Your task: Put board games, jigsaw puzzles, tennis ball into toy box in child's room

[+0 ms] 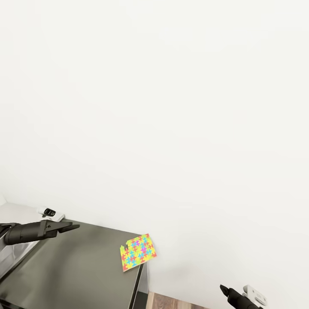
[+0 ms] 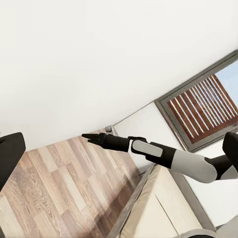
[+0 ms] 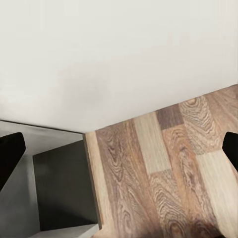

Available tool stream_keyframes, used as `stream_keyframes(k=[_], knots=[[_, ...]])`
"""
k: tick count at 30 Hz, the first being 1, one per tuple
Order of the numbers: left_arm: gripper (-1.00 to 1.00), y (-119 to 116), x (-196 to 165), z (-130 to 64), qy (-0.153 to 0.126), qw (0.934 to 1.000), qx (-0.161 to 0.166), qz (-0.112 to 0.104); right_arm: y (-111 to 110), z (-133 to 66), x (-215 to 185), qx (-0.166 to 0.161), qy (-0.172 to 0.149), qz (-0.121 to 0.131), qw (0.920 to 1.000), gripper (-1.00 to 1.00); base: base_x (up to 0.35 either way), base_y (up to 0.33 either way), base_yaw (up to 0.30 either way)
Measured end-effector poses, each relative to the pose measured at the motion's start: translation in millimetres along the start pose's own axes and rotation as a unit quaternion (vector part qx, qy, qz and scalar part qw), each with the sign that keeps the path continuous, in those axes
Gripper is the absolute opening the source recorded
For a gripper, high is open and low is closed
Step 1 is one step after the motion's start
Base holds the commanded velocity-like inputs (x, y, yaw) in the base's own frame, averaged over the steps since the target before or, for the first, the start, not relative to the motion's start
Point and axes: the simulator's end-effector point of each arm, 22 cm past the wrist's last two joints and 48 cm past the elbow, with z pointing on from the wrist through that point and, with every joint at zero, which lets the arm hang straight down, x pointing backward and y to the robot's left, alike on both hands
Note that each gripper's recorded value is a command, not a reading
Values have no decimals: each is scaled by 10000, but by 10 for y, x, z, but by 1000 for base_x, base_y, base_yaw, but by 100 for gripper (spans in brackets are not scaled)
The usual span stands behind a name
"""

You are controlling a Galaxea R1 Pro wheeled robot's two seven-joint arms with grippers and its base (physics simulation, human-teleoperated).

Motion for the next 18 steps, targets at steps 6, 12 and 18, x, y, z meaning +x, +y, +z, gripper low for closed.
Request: stream_keyframes(k=[6, 12, 18], knots=[[100, -4, 2, 9, 5, 10000, 10, 0, -14, 0, -1, 28, -5, 2, 10000, 100, 0, 0, 0], [100, -23, 8, 64, 19, 10000, 75, 11, -136, -2, 194, 133, 219, 82, 9996, 100, 0, 0, 0], [100, -50, 54, 284, 35, 9995, 302, -45, -102, -29, 492, -311, 606, 354, 9971, 100, 0, 0, 0]])
